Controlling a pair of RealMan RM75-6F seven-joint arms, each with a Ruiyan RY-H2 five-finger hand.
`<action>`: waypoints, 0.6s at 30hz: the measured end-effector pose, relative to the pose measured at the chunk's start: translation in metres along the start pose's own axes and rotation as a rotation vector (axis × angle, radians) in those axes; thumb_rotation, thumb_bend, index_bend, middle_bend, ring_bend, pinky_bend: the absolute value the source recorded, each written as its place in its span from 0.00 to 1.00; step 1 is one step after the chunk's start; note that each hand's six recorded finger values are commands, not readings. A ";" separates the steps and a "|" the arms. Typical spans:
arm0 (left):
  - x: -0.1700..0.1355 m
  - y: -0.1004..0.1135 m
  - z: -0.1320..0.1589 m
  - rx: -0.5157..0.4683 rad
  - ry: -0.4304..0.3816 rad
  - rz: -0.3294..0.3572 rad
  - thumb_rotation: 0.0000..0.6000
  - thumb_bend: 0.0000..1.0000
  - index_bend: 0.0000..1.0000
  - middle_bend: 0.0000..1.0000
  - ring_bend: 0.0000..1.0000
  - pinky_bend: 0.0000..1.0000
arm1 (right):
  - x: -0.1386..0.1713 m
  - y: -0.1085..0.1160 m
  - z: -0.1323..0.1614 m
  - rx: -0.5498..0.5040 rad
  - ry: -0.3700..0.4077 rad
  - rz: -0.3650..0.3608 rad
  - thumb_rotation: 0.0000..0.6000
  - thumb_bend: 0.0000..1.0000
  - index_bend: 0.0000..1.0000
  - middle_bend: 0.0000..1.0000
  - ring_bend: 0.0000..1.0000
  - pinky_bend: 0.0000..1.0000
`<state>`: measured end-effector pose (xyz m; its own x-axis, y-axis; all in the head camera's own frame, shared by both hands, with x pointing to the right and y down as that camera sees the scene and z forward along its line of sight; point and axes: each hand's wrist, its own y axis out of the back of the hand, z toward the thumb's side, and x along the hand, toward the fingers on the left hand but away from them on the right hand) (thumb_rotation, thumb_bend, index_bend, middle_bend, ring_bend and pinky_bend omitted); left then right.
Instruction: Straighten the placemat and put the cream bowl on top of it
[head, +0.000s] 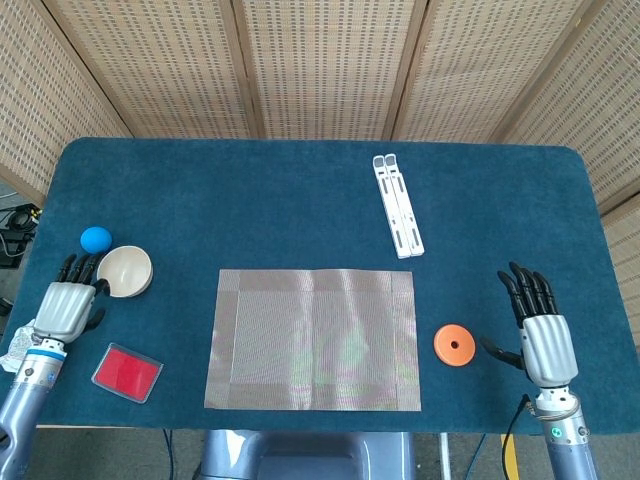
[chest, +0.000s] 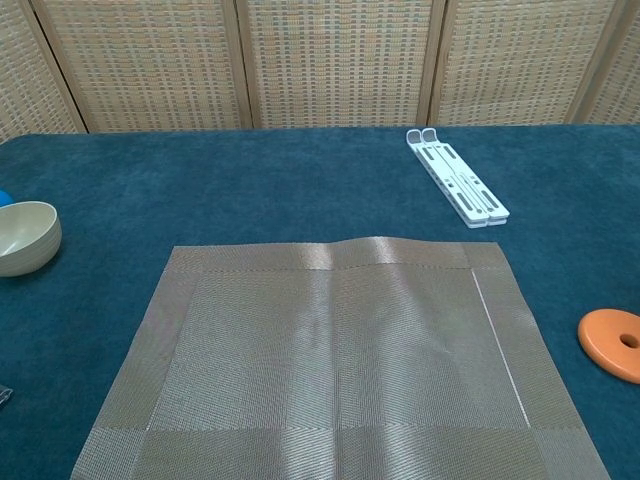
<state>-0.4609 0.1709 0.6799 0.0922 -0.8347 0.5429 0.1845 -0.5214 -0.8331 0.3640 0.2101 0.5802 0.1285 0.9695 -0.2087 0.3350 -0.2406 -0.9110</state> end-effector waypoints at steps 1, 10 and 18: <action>0.001 -0.001 0.000 -0.002 0.001 0.000 1.00 0.38 0.45 0.00 0.00 0.00 | 0.000 0.000 0.000 0.000 0.000 0.002 1.00 0.26 0.11 0.00 0.00 0.00; 0.014 -0.005 0.001 0.003 0.005 -0.007 1.00 0.42 0.45 0.00 0.00 0.00 | 0.000 -0.002 0.001 0.002 0.002 0.007 1.00 0.26 0.11 0.00 0.00 0.00; 0.025 -0.012 0.004 0.000 0.016 -0.030 1.00 0.42 0.49 0.00 0.00 0.00 | 0.000 -0.002 0.001 0.004 0.002 0.009 1.00 0.26 0.11 0.00 0.00 0.00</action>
<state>-0.4570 0.1570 0.7034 0.0714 -0.8214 0.5659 0.1871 -0.5463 -0.8165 0.3626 0.2109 0.5819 0.1337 0.9671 -0.2164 0.3298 -0.2493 -0.9105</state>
